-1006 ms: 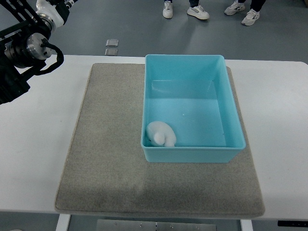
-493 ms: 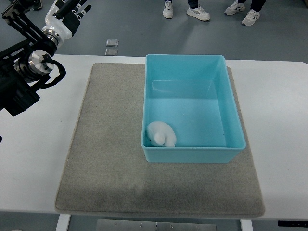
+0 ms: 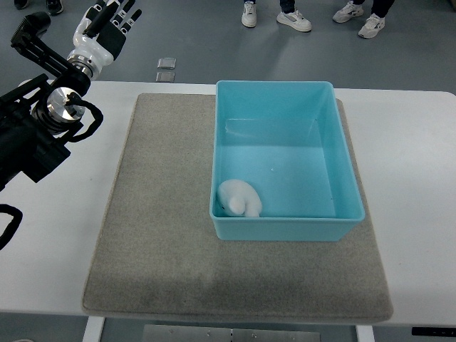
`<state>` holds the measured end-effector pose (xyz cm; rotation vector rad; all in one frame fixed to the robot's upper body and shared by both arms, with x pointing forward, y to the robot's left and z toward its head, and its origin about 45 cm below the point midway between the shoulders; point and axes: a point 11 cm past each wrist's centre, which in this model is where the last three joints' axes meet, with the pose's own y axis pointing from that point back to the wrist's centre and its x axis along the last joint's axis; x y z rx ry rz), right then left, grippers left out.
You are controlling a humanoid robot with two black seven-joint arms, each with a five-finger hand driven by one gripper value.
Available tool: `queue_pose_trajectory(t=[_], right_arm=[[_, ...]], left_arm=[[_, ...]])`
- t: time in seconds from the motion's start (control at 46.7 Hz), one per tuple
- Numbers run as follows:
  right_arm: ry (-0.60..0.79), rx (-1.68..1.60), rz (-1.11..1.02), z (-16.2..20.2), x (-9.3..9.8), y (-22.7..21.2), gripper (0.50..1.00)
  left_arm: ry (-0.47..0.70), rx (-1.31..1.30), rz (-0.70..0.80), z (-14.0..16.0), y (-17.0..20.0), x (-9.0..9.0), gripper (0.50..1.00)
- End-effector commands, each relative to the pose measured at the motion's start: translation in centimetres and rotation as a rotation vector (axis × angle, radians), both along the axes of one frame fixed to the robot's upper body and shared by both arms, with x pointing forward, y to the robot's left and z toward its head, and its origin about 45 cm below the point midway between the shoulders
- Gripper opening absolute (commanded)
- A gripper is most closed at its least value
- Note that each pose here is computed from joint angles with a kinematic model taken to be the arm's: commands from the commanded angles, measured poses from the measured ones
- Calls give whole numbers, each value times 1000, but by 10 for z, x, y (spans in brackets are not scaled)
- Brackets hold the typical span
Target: Place white toy into blue box with left hand
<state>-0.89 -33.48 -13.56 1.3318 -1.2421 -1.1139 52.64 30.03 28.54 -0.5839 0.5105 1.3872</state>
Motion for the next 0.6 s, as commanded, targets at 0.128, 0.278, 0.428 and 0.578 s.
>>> queue_pose_trajectory(t=[0.128,0.278,0.428,0.578], right_arm=[[-1,1,1,0,0,0,936],[0,1,-1,0,0,0,936],[0,1,-1,0,0,0,936],[0,-1,-1,0,0,0,936]], left_arm=[[11,2,13,-5,3,-2,966],[24,7,47,-7,11,-1,966],[30,14,52,-11,13,-3,966],[31,23,50,-12,13,-3,973]])
